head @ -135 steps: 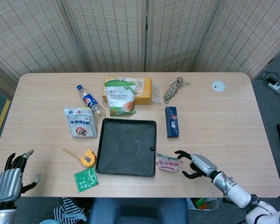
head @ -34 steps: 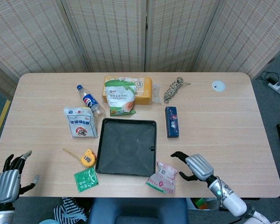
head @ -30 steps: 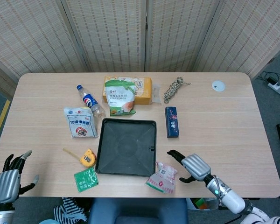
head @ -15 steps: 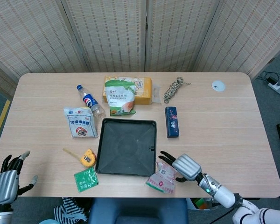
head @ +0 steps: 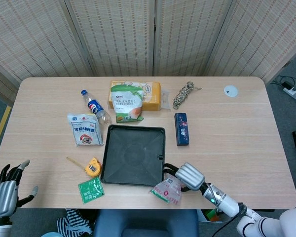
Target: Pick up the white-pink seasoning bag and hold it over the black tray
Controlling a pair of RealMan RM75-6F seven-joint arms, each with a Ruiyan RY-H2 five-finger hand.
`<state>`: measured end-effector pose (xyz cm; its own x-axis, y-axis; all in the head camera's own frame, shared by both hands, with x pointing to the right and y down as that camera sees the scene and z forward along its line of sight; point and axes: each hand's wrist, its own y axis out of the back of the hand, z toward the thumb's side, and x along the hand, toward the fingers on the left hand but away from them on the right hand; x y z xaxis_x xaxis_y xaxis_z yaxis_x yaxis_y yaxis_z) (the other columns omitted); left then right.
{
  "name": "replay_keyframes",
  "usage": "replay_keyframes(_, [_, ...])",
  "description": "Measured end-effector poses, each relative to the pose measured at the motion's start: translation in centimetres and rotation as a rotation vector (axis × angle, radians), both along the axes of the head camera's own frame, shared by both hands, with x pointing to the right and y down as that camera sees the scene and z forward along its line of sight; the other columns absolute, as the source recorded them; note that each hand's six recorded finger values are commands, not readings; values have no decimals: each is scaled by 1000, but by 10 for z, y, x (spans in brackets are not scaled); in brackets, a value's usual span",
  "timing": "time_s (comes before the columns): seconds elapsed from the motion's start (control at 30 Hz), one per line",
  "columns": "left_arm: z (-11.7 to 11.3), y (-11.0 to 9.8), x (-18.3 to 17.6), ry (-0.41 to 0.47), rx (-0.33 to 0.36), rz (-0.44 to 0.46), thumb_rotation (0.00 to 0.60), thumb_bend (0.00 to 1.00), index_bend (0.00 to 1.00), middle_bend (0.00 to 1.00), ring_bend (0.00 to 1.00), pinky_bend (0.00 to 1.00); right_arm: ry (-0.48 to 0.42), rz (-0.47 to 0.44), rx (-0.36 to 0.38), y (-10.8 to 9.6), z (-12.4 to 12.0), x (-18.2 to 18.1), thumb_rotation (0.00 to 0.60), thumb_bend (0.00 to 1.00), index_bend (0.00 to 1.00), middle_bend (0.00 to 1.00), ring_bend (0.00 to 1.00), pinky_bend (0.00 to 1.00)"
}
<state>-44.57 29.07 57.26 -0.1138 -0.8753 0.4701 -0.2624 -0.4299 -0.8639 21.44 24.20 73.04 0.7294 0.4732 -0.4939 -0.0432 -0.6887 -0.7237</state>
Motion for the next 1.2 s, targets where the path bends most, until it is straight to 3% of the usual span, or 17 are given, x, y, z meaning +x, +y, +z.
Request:
replay_keyframes(0.33, [0, 1, 0, 0, -5, 0, 600, 353, 145, 218, 198, 73, -69, 52, 17, -2, 4, 5, 600, 207, 506, 330, 944, 838])
replay_keyframes(0.73, [2, -2, 5, 5, -8, 14, 600, 353, 143, 218, 198, 70, -121, 158, 16, -1, 3, 31, 600, 219, 558, 397, 993, 849])
replay_keyframes(0.9, [0, -4, 6, 4, -2, 18, 600, 353, 143, 218, 198, 70, -154, 228, 19, -11, -2, 37, 600, 317, 584, 444, 1000, 872])
replay_keyframes(1.2, [-3, -5, 8, 10, 6, 22, 600, 353, 144, 218, 198, 70, -194, 281, 87, -40, -24, 32, 600, 347, 604, 490, 1000, 883])
